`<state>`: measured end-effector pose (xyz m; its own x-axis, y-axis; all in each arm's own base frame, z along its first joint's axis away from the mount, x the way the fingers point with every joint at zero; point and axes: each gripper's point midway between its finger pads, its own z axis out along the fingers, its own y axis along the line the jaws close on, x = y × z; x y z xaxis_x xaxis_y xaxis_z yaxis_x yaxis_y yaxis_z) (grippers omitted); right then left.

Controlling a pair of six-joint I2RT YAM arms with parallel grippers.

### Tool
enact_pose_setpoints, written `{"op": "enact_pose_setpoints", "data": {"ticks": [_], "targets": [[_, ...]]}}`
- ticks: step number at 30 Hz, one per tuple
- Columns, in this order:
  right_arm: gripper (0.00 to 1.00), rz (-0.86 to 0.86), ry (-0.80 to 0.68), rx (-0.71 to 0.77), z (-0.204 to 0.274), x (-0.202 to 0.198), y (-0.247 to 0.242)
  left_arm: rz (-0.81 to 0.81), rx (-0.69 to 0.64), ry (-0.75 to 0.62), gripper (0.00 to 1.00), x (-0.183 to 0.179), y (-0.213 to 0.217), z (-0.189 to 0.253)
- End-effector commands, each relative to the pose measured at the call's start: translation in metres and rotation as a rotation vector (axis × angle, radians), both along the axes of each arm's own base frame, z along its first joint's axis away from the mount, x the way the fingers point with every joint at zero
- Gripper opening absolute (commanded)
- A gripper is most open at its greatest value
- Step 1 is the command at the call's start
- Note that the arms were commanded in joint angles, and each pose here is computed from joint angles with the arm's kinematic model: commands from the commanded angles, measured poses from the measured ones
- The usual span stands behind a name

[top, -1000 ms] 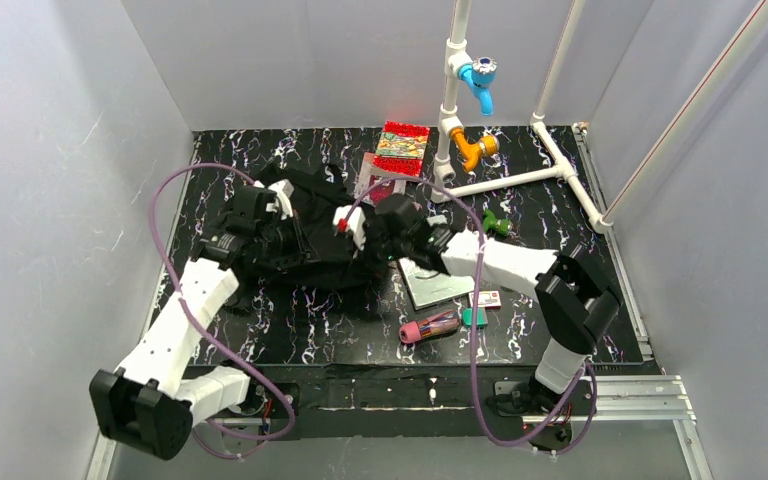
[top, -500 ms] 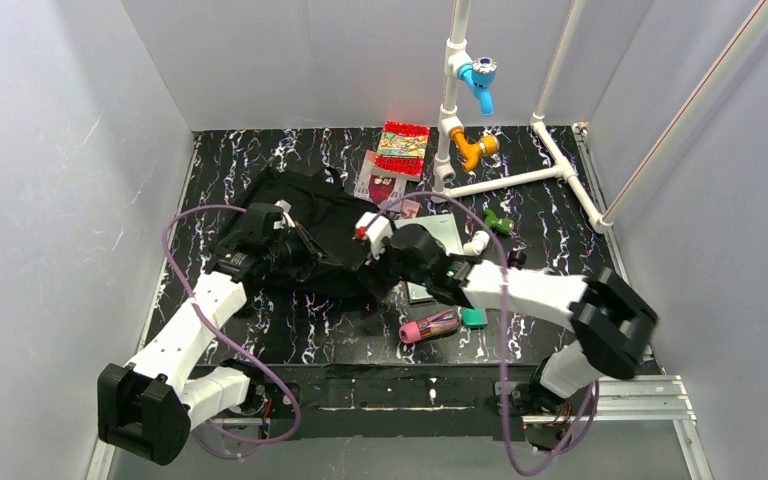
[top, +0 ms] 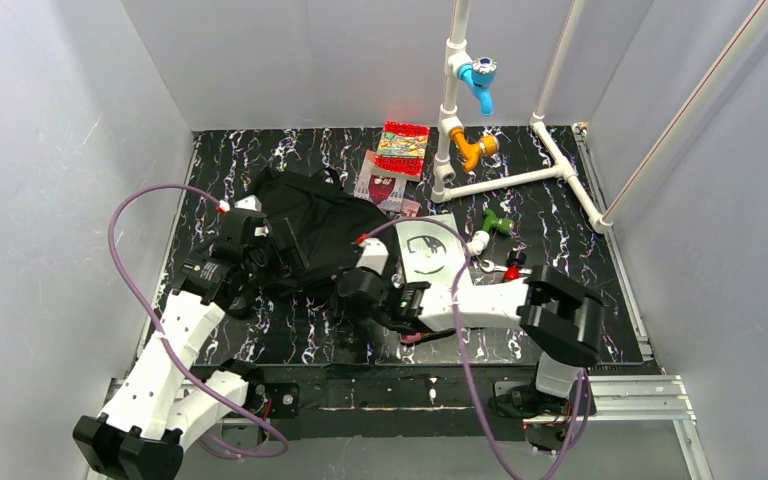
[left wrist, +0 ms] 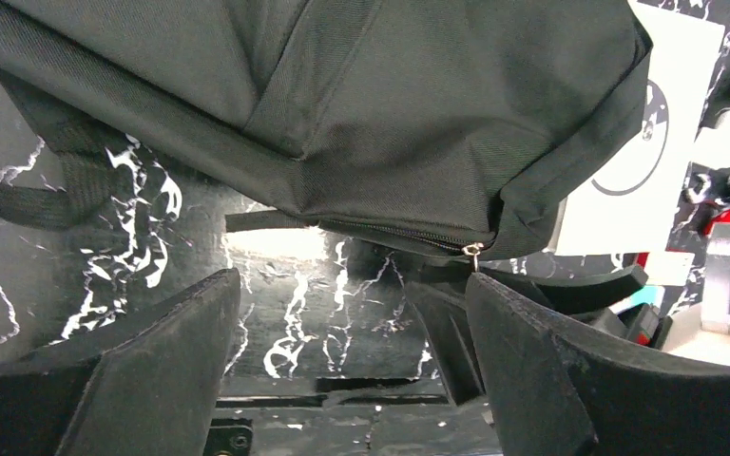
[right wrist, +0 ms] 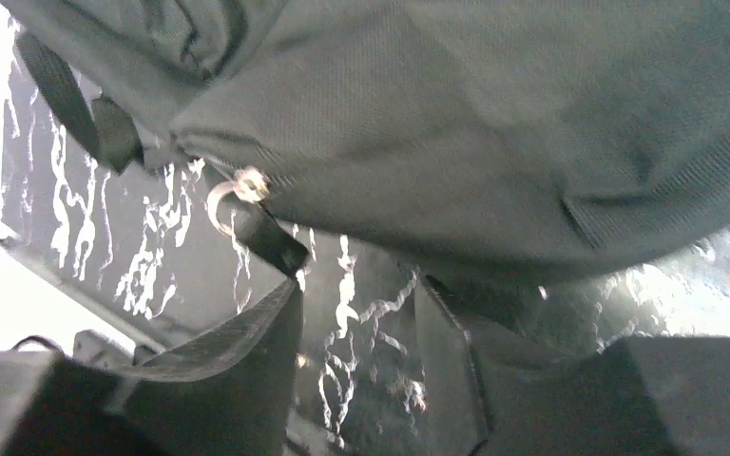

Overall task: Pack the student bag
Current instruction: Adjust the student bag at the center of the board, then zip the student bag at the center of the board.

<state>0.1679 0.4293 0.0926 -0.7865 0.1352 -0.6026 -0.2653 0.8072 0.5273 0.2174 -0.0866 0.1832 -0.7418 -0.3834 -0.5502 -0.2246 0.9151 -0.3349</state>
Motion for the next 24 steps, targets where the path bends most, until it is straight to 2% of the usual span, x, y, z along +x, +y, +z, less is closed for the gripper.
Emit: {"op": "enact_pose_setpoints", "data": {"ticks": [1, 3, 5, 7, 9, 12, 14, 15, 17, 20, 22, 24], "targets": [[0.45, -0.033, -0.249, -0.037, 0.026, 0.033, 0.028, -0.104, 0.104, -0.059, 0.84, -0.003, 0.01, 0.014], [0.41, -0.004, -0.29, -0.041, 0.035, 0.032, 0.032, -0.124, 0.108, -0.057, 0.85, -0.003, 0.009, 0.012], [0.46, 0.031, -0.329, -0.018, 0.044, 0.028, 0.039, -0.116, 0.101, -0.042, 0.9, -0.002, 0.008, 0.006], [0.53, 0.051, -0.341, -0.032, 0.043, 0.026, 0.044, -0.075, 0.079, -0.014, 0.9, -0.002, 0.007, -0.001], [0.51, 0.051, -0.36, -0.059, 0.038, 0.029, 0.044, 0.003, 0.03, 0.021, 0.88, -0.002, 0.004, -0.008], [0.35, 0.021, -0.398, -0.062, 0.04, 0.034, 0.037, 0.125, -0.051, 0.069, 0.89, -0.003, 0.0, -0.018], [0.06, 0.01, -0.411, -0.078, 0.043, 0.036, 0.031, 0.225, -0.1, 0.092, 0.89, 0.0, -0.001, -0.026], [0.01, 0.01, -0.409, -0.111, 0.043, 0.036, 0.026, 0.271, -0.121, 0.107, 0.97, 0.002, -0.002, -0.033], [0.01, -0.014, -0.383, -0.154, 0.044, 0.034, 0.012, 0.32, -0.161, 0.145, 0.98, 0.009, -0.008, -0.054], [0.01, 0.062, -0.38, -0.135, 0.054, 0.023, 0.008, 0.349, -0.257, 0.2, 0.98, 0.026, -0.022, -0.086], [0.01, 0.124, -0.383, -0.152, 0.056, 0.017, 0.007, 0.379, -0.262, 0.235, 0.9, 0.035, -0.021, -0.111], [0.01, 0.184, -0.363, -0.166, 0.055, 0.01, 0.008, 0.4, -0.192, 0.23, 0.68, 0.046, -0.004, -0.126]]}}
